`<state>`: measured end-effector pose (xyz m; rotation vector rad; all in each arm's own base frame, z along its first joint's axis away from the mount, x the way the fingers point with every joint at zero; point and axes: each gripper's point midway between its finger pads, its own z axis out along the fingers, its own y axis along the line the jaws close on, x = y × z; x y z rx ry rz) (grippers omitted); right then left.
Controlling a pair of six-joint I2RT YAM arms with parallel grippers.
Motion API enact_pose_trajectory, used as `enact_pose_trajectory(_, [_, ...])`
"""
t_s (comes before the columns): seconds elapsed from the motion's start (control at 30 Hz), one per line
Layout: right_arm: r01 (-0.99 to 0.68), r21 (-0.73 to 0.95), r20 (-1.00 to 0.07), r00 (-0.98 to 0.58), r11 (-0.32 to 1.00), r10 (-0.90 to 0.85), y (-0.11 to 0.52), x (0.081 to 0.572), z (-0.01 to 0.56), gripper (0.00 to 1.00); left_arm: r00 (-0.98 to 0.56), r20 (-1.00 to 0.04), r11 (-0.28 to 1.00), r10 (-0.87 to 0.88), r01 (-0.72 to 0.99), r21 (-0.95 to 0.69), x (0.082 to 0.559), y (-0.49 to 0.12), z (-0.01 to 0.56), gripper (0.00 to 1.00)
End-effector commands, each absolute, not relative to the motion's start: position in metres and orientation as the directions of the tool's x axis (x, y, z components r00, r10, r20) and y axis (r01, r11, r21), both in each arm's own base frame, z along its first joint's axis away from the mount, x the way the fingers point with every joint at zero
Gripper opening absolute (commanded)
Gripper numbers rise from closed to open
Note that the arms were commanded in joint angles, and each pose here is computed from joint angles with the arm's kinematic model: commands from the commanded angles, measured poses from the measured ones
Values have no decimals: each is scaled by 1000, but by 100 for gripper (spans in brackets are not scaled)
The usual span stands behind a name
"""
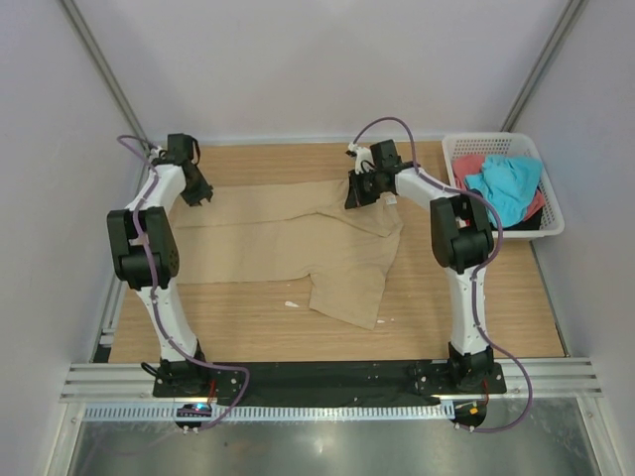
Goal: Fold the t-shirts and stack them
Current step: Fold the tshirt
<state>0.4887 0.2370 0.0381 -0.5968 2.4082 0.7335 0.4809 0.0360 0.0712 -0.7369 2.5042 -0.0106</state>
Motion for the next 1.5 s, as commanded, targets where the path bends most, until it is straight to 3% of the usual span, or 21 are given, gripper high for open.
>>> enact_pose_trajectory(0.0, [-584,326,-689,-685,743,-236,259,477,95,1,-677,-535,847,-506,-507,-160,479,44,97,29])
enact_pose_trajectory(0.4, [-548,261,-690,-682,795,-243,277,424,89,1,-709,-505,864,-492,-467,-186,466,32,95,30])
enact_pose_trajectory(0.8, [-539,201,-626,-713,818,-316,280,368,58,1,-722,-482,866,-496,-454,-211,459,21,94,31])
enact_pose_trajectory(1.1, [-527,262,-670,-702,808,-240,297,357,68,1,-726,-471,865,-501,-442,-239,452,6,94,31])
enact_pose_trajectory(1.13, [-518,262,-680,-698,814,-225,297,360,69,1,-737,-460,868,-495,-397,-297,453,-8,100,32])
enact_pose_trajectory(1.3, [-346,151,-743,-658,926,-125,262,395,101,17,-779,-511,920,-362,-211,-330,449,-76,109,33])
enact_pose_trajectory(1.37, [-286,139,-739,-667,948,-93,249,401,108,28,-782,-543,933,-307,-137,-332,443,-110,116,34])
enact_pose_trajectory(1.47, [-164,100,-737,-675,981,-38,221,411,118,37,-765,-596,947,-244,-55,-317,439,-156,124,36])
